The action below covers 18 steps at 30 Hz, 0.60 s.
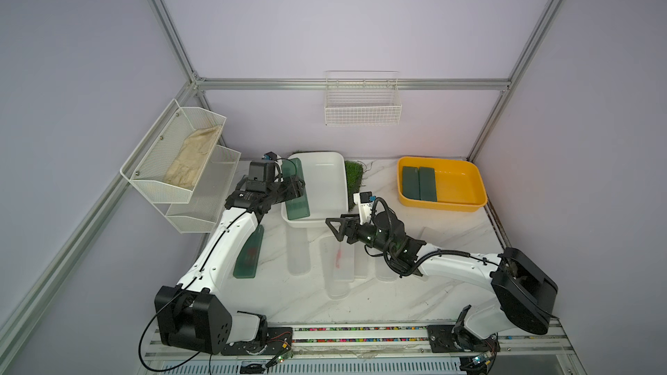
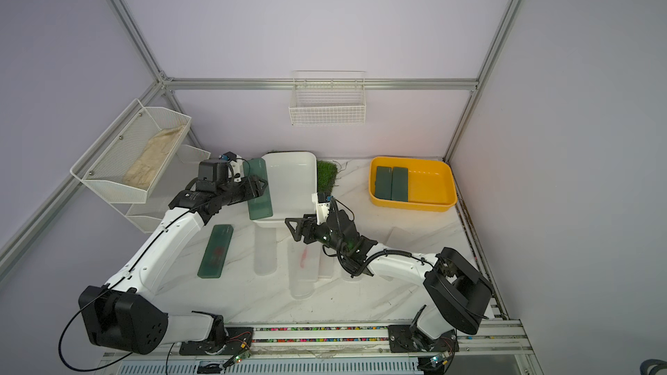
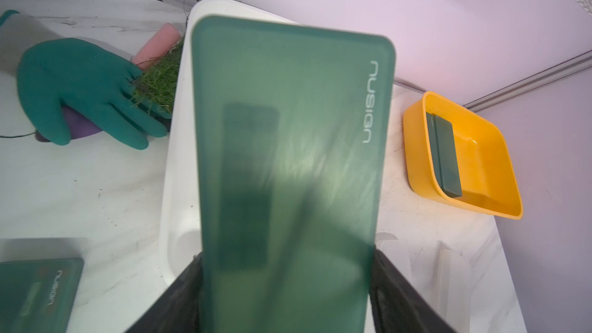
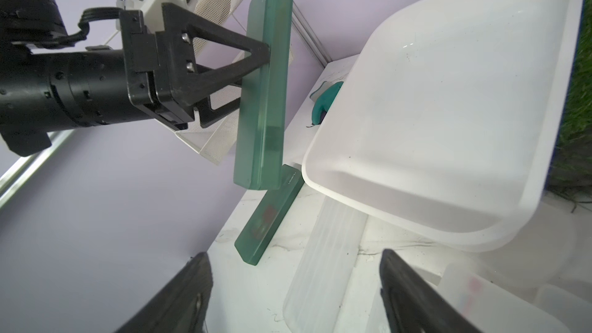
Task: Place the pencil cases by color into the storage box
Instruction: Pick up the pencil case from the center of the board.
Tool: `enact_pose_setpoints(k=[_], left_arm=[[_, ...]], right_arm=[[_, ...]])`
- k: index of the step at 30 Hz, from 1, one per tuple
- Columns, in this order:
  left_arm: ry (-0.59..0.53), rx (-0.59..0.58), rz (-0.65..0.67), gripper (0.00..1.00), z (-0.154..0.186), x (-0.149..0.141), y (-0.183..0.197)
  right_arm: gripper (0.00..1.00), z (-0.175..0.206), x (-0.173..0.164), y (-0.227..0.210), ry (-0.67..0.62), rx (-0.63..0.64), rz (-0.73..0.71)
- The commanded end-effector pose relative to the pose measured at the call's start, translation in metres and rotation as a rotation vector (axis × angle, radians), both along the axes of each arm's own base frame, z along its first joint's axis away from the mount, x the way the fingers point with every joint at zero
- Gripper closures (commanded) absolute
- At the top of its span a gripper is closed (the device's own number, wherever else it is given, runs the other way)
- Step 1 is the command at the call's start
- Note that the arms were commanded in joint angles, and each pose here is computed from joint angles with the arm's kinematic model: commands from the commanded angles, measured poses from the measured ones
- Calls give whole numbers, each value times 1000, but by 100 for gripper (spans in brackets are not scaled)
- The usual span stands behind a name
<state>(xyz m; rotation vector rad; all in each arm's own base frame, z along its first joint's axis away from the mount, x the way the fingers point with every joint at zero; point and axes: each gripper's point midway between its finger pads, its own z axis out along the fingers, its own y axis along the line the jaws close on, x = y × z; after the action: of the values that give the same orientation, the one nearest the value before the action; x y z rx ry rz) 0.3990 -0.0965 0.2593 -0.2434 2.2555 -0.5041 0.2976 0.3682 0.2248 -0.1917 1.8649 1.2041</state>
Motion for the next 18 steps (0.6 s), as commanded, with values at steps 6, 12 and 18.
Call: enact_pose_setpoints(k=[6,12,18], left_arm=[[-173,-134,34,31,58,28,-25],[-190,-179,34,31,64,30,-34],[-196,-205,30,31,65,29,-40]], right_arm=[[17,19,-1,7,-48,195,-15],[17,5,1,21,-29,253,-2],[17,1,7,32,-71,318,6]])
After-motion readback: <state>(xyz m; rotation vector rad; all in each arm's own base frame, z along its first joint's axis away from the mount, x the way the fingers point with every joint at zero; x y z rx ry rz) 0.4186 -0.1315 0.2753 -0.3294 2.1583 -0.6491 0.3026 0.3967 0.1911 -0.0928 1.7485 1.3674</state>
